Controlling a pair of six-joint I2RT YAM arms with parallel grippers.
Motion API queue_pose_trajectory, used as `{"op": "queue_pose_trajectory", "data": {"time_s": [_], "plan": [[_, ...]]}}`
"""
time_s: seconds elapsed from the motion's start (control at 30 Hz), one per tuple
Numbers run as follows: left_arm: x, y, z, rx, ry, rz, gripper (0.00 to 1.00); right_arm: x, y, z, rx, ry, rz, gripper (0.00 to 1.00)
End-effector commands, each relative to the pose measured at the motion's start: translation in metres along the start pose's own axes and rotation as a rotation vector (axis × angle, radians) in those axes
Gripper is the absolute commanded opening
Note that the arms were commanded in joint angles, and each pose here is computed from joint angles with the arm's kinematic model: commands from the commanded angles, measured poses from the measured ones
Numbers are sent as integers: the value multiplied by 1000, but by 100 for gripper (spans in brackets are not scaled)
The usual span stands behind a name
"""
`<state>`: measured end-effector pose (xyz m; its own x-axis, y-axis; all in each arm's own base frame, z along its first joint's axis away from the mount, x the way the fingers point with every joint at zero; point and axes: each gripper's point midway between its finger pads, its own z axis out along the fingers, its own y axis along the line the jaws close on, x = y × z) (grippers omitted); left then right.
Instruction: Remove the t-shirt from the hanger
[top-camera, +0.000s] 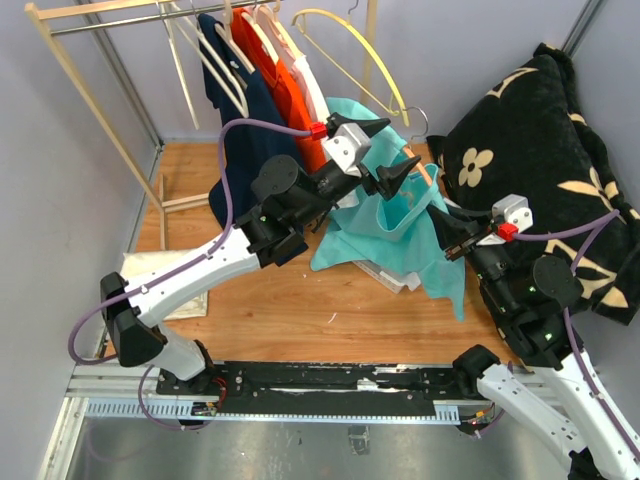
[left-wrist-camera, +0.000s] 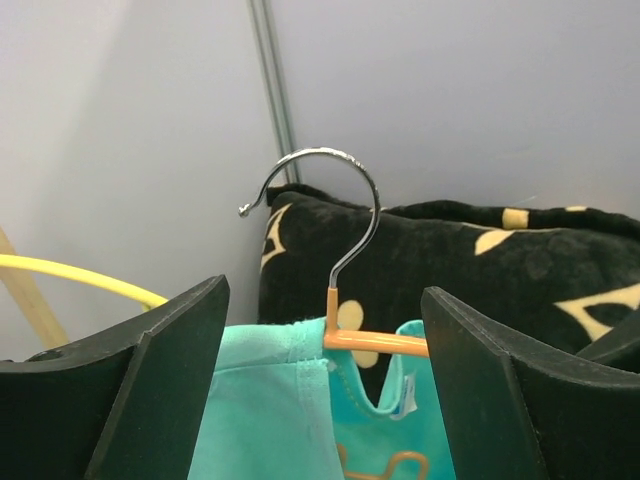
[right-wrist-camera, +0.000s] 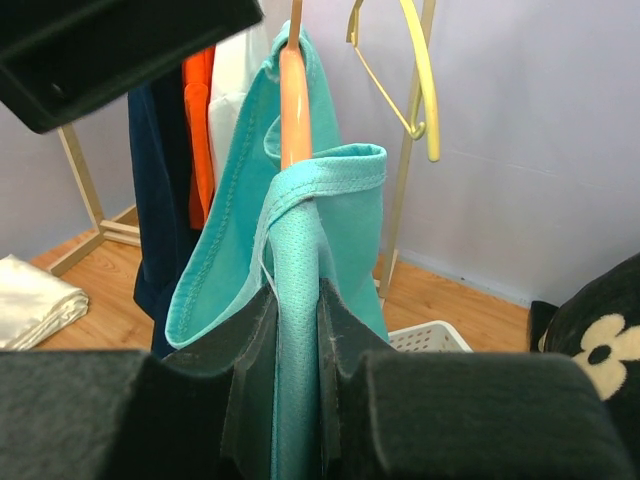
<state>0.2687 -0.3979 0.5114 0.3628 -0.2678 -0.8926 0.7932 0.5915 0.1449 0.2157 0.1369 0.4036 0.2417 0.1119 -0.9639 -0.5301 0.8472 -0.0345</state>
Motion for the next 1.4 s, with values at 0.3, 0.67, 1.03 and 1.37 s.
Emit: {"op": "queue_pose_trajectory", "data": {"time_s": [0.3,0.67,1.03,1.37], "plan": [[7,15,13,-76,5,110,68,-28,12,-2,-57,-102,32,1],[17,17,22,-88,26,119,47,-23,14,-3,-65,-89,42,1],[20,14,25,-80,51,94,1,-22,10,-6,-45,-79,37,3],[3,41,31,-209,49,124,0,-7,7,-11,-30,10,16,68]]}}
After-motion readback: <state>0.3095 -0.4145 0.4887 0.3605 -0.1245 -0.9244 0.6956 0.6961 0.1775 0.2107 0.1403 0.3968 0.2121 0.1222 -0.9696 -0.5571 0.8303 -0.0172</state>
